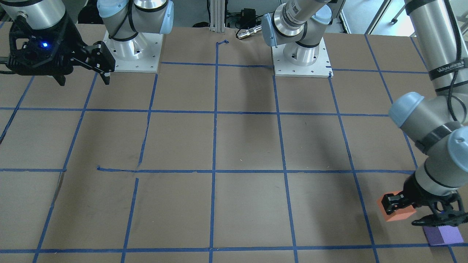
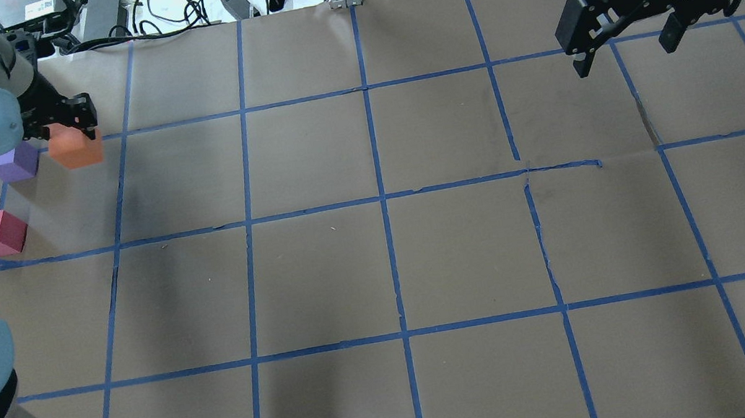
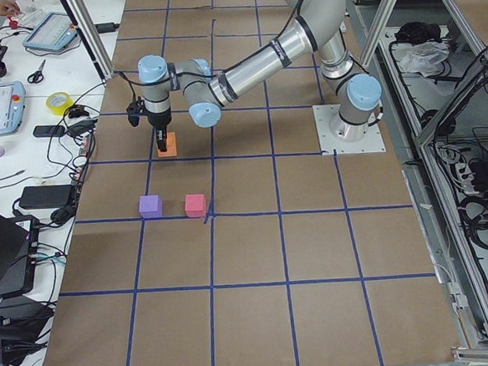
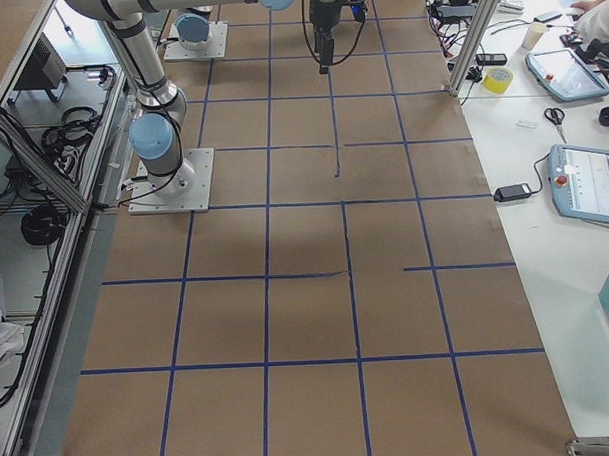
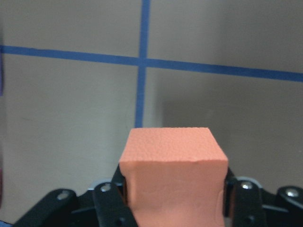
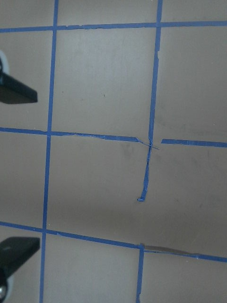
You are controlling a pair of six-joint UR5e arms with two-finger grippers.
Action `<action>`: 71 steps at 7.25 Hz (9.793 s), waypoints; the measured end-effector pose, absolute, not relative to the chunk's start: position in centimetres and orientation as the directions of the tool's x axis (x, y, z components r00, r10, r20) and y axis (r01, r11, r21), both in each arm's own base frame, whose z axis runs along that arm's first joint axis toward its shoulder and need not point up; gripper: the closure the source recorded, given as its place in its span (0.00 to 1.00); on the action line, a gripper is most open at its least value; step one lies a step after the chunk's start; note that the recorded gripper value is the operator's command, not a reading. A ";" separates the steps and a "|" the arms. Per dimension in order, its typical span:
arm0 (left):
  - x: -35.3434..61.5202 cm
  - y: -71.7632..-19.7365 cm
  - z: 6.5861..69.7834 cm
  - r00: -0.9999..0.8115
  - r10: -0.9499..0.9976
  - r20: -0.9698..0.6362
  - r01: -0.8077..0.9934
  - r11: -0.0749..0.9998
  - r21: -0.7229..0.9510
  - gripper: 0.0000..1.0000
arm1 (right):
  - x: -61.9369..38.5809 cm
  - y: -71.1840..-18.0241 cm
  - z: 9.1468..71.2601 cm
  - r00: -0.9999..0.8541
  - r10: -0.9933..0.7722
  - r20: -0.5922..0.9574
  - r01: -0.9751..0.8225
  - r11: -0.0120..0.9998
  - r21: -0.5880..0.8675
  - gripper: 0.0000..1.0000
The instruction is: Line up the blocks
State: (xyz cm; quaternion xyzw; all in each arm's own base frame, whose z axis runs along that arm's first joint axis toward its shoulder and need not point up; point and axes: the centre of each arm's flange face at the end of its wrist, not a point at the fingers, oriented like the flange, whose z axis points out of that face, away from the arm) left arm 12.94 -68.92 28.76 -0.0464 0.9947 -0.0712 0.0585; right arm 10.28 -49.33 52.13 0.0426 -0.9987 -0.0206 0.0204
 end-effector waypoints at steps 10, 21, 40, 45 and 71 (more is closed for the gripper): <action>29.8 -68.7 27.9 -0.997 -0.060 -0.039 -0.053 0.988 -0.144 1.00 | 10.1 -49.4 52.2 -0.994 -0.100 0.053 -0.098 0.994 0.042 0.00; 31.8 -68.2 22.9 -0.999 -0.044 -0.001 -0.044 0.997 -0.058 1.00 | 10.2 -49.4 52.3 -0.994 -0.095 0.049 -0.093 0.995 0.038 0.00; 31.6 -68.2 19.0 -1.000 0.026 -0.004 0.026 0.997 -0.073 0.00 | 10.2 -49.9 52.7 -0.996 -0.078 0.044 -0.077 0.997 0.028 0.00; 30.3 -66.7 27.3 -0.999 0.034 0.000 0.034 0.996 -0.081 0.00 | 10.2 -49.8 52.5 -0.996 -0.077 0.044 -0.076 0.997 0.033 0.00; -14.5 -51.3 50.5 -0.995 -0.068 -0.073 -0.059 0.990 -0.126 0.00 | 10.2 -49.4 51.9 -0.995 -0.081 0.052 -0.079 0.996 0.046 0.00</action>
